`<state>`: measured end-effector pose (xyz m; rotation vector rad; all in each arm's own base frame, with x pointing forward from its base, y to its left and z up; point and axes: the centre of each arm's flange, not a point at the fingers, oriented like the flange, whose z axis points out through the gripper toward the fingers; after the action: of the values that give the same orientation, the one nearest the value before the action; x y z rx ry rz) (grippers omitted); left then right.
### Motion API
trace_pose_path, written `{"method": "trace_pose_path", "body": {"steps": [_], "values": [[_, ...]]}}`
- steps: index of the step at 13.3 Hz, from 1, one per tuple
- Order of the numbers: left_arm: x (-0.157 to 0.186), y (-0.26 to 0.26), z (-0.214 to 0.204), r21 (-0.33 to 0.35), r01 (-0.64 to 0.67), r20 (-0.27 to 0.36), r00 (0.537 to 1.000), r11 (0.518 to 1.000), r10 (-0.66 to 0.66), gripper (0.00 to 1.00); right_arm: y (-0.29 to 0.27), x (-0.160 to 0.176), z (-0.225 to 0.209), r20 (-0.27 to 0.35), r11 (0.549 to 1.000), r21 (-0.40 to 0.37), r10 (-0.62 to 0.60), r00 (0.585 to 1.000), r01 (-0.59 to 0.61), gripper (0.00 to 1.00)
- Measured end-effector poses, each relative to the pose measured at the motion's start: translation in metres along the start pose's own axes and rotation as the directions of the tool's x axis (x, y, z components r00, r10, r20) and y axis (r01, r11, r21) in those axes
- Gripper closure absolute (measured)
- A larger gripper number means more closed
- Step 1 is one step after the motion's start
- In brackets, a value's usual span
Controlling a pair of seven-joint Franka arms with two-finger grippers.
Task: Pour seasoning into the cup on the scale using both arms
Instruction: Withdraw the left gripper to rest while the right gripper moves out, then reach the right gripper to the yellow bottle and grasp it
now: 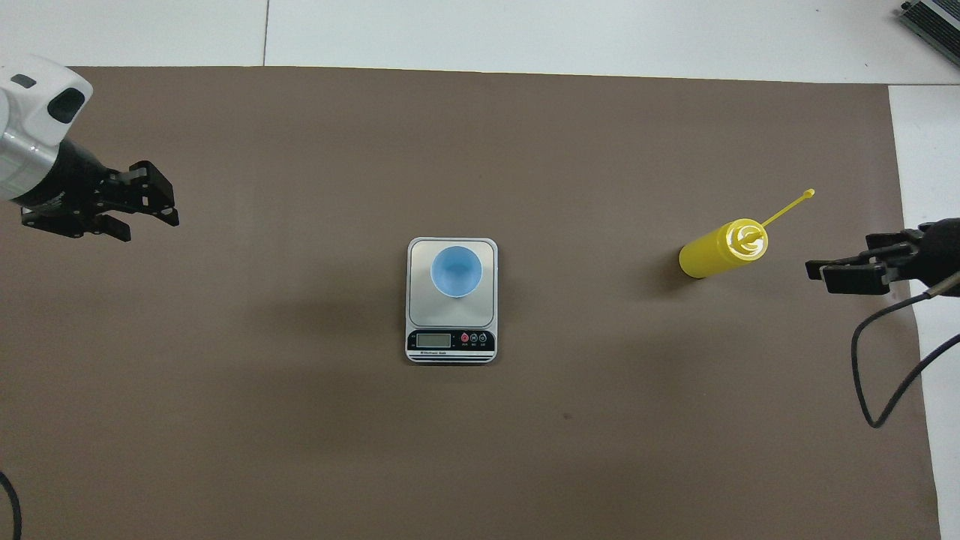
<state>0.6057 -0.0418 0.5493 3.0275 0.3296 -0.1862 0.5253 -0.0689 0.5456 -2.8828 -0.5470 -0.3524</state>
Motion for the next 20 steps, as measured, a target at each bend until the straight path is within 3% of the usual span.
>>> {"method": "trace_pose_path", "body": {"steps": [4, 8, 12, 17, 19, 20], "values": [[-0.004, -0.016, -0.017, -0.008, -0.026, -0.026, 0.999, 1.0, 0.026, 0.33, 0.023, -0.02, 0.023, -0.089, 0.996, 0.055, -0.069, 0.994, 0.074, 0.0], [-0.023, -0.017, -0.045, -0.01, -0.04, -0.067, 0.997, 0.999, 0.039, 0.29, 0.027, -0.029, 0.039, -0.131, 0.982, 0.063, -0.167, 0.977, 0.177, 0.0], [-0.042, -0.028, -0.039, 0.048, -0.105, -0.054, 0.993, 0.993, 0.107, 0.29, 0.034, -0.042, 0.061, -0.206, 0.964, 0.078, -0.233, 0.951, 0.253, 0.0], [-0.067, -0.036, -0.048, 0.052, -0.113, -0.075, 0.99, 0.992, 0.117, 0.25, 0.053, -0.049, 0.09, -0.27, 0.952, 0.081, -0.263, 0.926, 0.294, 0.0], [-0.067, -0.04, -0.053, 0.051, -0.11, -0.093, 0.989, 0.993, 0.115, 0.07, 0.058, -0.05, 0.108, -0.314, 0.938, 0.096, -0.29, 0.904, 0.334, 0.0], [-0.067, -0.04, -0.055, 0.051, -0.11, -0.101, 0.988, 0.993, 0.115, 0.07, 0.061, -0.051, 0.117, -0.336, 0.93, 0.099, -0.304, 0.891, 0.354, 0.0]]}}
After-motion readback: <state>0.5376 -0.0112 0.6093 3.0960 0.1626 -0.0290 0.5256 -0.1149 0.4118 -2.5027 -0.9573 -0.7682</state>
